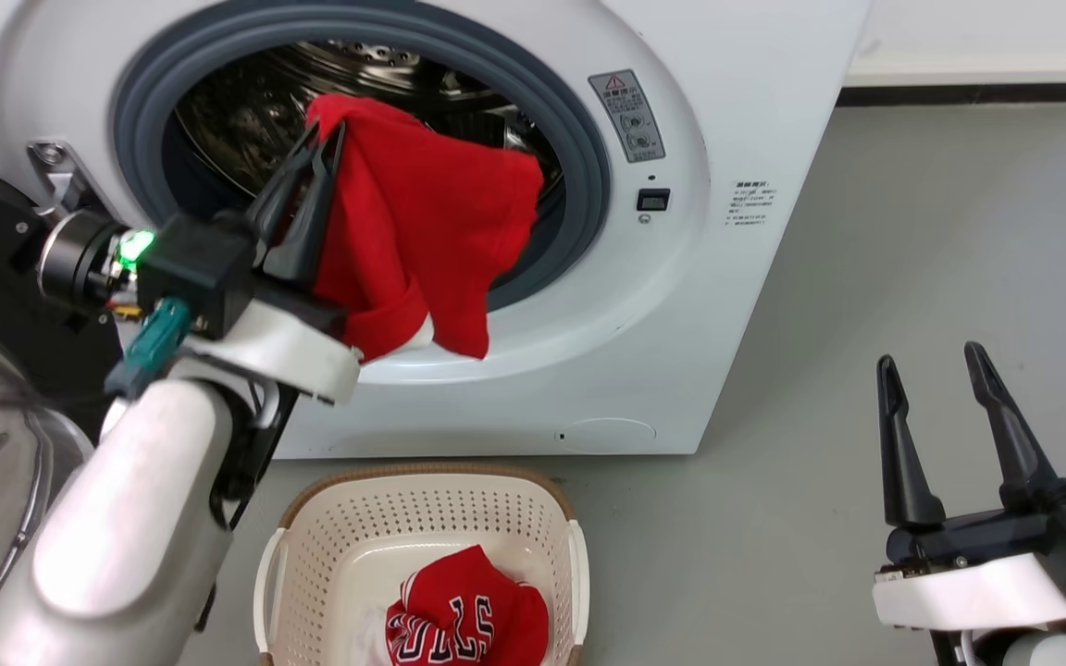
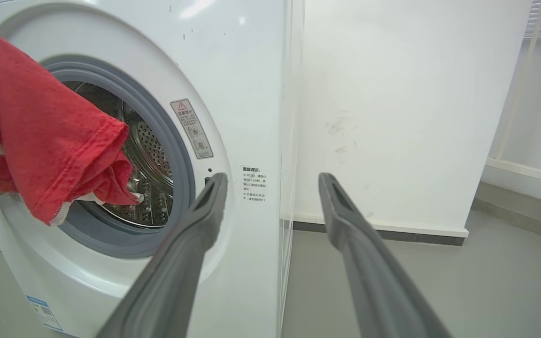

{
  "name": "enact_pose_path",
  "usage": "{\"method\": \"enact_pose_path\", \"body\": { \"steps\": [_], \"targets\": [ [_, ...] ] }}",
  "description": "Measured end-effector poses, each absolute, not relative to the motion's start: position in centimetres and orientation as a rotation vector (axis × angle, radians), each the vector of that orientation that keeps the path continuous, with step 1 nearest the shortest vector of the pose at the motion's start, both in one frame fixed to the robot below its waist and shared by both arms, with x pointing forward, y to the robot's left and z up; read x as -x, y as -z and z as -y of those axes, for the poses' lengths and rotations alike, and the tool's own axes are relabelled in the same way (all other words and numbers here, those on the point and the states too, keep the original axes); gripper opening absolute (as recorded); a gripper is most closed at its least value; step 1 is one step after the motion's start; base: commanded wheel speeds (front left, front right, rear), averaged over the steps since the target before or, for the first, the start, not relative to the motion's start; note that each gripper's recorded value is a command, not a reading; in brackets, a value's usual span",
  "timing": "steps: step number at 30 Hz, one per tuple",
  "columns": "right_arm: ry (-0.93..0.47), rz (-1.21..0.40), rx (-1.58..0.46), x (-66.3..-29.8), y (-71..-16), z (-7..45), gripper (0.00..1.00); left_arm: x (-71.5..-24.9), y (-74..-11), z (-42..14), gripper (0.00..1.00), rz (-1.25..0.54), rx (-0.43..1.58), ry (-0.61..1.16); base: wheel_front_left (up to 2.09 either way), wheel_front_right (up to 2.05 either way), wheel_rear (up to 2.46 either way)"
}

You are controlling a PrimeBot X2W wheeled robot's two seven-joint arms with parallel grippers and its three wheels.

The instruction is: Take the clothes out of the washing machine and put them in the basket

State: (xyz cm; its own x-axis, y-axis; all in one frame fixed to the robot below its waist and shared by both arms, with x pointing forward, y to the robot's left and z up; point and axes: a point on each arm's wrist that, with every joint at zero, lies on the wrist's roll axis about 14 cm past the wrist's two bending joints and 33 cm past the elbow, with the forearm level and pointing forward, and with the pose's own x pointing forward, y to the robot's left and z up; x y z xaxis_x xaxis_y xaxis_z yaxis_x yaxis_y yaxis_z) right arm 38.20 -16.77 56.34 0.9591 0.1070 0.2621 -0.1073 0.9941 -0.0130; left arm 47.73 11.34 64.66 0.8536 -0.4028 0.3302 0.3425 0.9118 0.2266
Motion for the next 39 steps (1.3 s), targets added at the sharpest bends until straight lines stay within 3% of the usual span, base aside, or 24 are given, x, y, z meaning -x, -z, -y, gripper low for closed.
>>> {"method": "enact_pose_path", "body": {
  "steps": [8,15,25,39],
  "targets": [
    [-0.111,0.261,-0.003,-37.5,-56.3,16.7,1.00,-43.7,-66.7,-11.8,0.00,0.434,-0.164,0.380,0.00,0.00,0.00],
    [-0.120,0.241,-0.006,-37.8,-55.6,16.4,1.00,-42.1,-64.0,-11.9,0.00,0.353,-0.151,0.380,0.00,0.00,0.00],
    [-0.131,0.212,0.003,-39.7,-54.3,16.0,1.00,-40.9,-54.1,-11.1,0.00,0.069,-0.092,0.430,0.00,0.00,0.00],
    [-0.144,0.175,0.018,-45.5,-51.3,15.7,1.00,-42.0,-36.1,-11.0,0.00,-0.371,-0.062,0.448,0.00,0.00,0.00]
  ]
}}
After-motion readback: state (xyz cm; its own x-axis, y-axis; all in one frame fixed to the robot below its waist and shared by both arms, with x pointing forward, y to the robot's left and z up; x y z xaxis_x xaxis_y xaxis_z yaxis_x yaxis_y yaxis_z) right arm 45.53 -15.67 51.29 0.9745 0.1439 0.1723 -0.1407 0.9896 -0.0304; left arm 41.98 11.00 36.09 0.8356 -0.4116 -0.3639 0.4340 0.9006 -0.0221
